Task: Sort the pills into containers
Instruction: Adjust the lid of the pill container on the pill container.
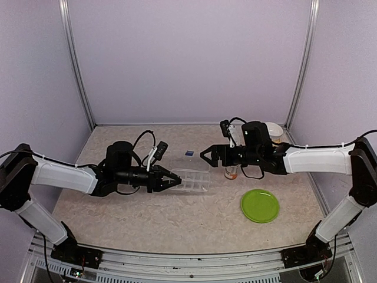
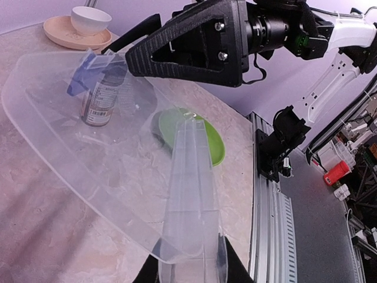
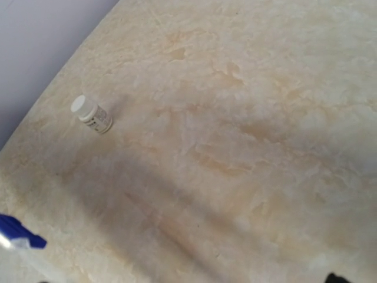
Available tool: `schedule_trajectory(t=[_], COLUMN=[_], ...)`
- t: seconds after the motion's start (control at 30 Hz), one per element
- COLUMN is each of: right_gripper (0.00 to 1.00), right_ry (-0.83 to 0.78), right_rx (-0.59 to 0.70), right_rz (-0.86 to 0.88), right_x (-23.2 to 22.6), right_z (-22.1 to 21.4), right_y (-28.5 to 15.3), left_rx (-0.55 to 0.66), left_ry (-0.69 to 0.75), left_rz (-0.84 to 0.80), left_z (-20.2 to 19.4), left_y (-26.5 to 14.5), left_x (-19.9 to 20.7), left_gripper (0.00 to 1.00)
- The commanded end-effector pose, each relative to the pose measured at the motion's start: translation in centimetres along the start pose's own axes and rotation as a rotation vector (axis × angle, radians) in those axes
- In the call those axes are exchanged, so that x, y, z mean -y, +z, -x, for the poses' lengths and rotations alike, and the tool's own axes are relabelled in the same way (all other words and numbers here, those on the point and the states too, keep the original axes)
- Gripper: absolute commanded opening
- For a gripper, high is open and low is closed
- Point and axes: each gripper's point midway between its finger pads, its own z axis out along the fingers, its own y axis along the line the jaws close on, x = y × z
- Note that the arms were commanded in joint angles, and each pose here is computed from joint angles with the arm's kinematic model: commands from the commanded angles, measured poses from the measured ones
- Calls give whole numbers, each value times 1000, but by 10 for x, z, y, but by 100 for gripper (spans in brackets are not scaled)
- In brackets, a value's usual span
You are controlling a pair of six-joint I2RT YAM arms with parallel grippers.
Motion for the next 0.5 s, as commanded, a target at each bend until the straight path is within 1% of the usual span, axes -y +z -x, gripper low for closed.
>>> schedule_trajectory(t=[0.0, 0.17, 0.3, 0.47], right_gripper=[100, 100, 100, 100], right_ry=[-20, -33, -55, -102], right_rx=[12, 14, 72, 106], right_rz=[-11, -13, 33, 23], right_x=[1, -1, -17, -24], right_z=[11, 15, 35, 57], right_y=[0, -1, -14, -30], left_rx=[22, 23, 16, 20], left_ry=[24, 3, -31, -85], left_rz=[-5, 15, 32, 54], left_z=[14, 13, 10, 10], left_y=[3, 4, 8, 12], left_x=[0, -7, -18, -32], left_gripper=[20, 20, 21, 21])
